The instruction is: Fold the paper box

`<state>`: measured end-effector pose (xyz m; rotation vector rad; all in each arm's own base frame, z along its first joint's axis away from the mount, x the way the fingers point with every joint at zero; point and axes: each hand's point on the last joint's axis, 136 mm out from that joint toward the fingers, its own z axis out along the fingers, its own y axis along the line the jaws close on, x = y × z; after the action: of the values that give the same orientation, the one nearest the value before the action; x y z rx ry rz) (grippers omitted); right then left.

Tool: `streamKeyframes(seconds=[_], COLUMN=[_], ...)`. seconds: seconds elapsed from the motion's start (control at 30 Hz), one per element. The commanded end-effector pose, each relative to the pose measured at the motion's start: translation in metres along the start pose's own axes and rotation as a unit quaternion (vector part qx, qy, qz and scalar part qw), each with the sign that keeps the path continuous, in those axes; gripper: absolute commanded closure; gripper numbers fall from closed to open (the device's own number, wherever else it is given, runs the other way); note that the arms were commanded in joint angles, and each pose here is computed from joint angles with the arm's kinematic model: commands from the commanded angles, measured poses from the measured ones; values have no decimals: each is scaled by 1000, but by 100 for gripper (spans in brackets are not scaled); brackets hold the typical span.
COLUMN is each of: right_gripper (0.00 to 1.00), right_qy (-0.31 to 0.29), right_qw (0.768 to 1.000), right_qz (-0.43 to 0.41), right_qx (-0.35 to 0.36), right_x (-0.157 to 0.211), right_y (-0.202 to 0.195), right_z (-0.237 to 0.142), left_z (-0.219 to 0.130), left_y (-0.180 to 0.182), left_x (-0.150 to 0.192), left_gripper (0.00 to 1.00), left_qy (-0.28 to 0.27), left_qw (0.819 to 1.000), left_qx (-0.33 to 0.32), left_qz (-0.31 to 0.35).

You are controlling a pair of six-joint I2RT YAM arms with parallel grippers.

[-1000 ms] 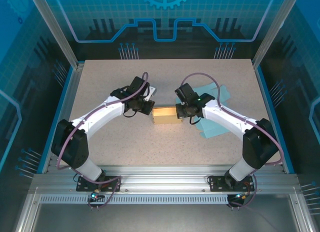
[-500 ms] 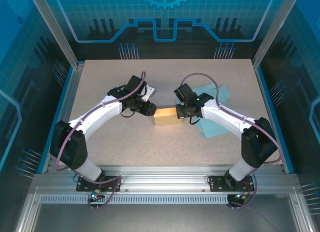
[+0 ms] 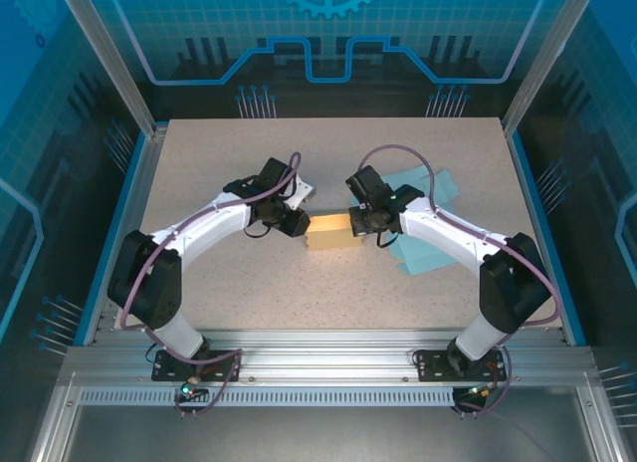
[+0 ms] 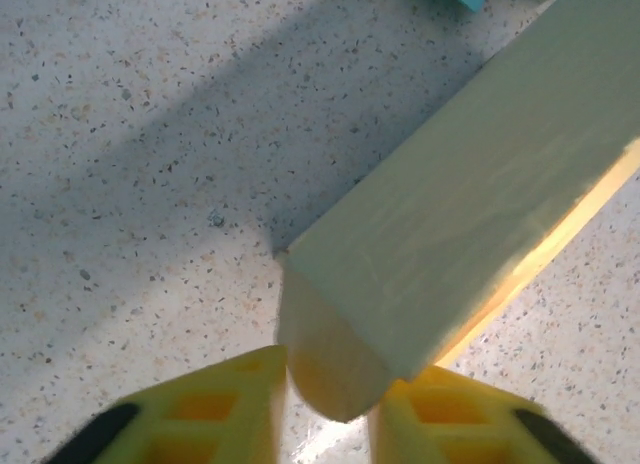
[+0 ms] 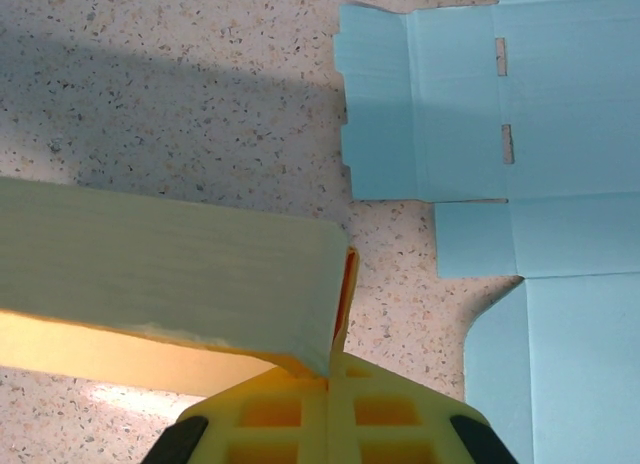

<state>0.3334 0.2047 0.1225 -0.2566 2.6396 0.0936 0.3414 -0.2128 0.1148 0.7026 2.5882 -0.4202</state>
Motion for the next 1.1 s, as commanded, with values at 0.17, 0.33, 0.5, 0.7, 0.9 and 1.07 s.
streamKeyframes(seconds=[0.17, 0.33, 0.5, 0.7, 0.9, 1.07], right_gripper=[100, 94, 79, 71, 65, 56], right_qy=[15, 13, 2, -11, -25, -28], right_qw=[1000, 1000, 1000, 1000, 999, 999], right_qz=[-22, -21, -19, -18, -16, -18], right_qx=[0, 6, 8, 8, -17, -14], right_x=[5, 4, -3, -13, -22, -27], right_y=[7, 6, 6, 8, 15, 14], right_z=[5, 7, 5, 3, -2, -2], left_z=[-10, -17, -14, -6, -1, -1], left_y=[-4, -12, -11, -8, -5, -3], left_x=[-17, -15, -10, -4, 0, 0], left_gripper=[100, 100, 100, 100, 100, 100], left_qy=[-9, 11, 18, 24, 30, 31], left_qw=[1000, 999, 999, 999, 999, 999], left_qx=[10, 31, 28, 23, 18, 16], left_qz=[-25, -35, -32, -23, -16, -14])
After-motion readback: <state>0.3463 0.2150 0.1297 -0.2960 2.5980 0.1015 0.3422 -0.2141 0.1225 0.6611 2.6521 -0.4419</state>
